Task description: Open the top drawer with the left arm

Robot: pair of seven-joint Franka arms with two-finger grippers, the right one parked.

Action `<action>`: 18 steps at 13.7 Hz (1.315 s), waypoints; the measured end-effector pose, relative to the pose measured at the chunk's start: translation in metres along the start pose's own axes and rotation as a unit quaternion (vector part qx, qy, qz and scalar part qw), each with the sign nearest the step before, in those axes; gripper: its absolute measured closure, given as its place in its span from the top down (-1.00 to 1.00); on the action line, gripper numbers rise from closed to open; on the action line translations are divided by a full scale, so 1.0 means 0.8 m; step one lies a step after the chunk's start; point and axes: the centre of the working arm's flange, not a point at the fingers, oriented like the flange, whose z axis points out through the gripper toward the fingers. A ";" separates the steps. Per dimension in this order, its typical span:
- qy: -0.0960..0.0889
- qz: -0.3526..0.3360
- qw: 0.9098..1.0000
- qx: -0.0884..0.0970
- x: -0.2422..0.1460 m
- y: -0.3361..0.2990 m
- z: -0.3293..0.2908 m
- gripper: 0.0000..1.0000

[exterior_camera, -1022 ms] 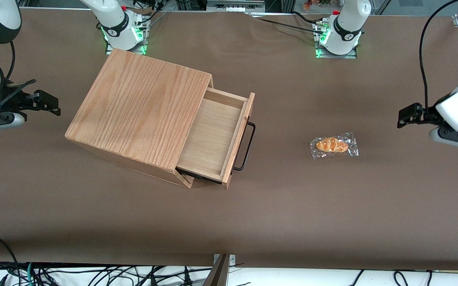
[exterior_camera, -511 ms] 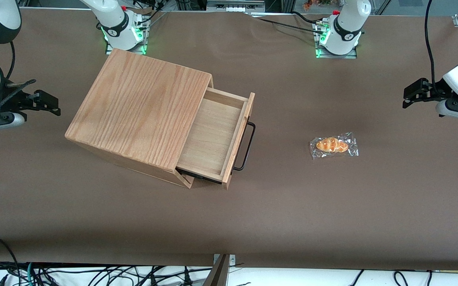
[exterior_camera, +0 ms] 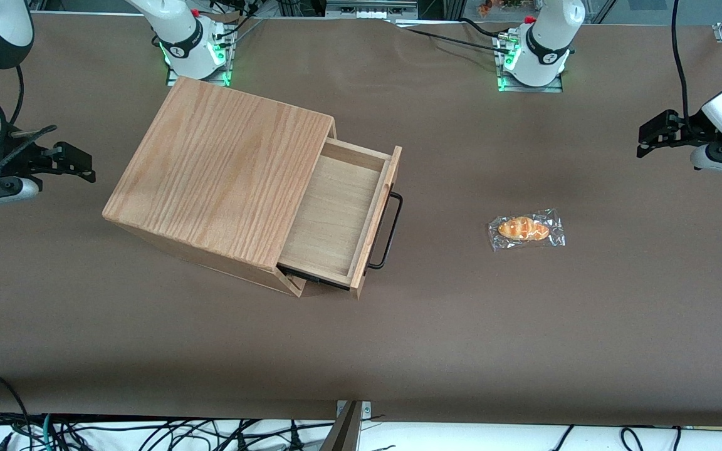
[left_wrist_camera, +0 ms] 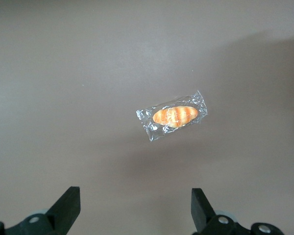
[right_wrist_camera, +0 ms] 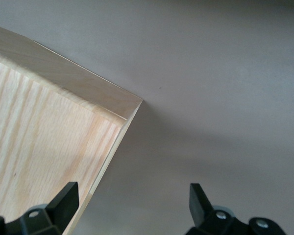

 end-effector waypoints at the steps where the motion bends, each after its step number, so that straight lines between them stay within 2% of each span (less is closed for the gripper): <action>1: 0.001 -0.005 1.000 0.000 0.000 0.000 0.000 1.00; 18: -0.005 -0.028 1.000 -0.005 -0.001 -0.013 0.010 1.00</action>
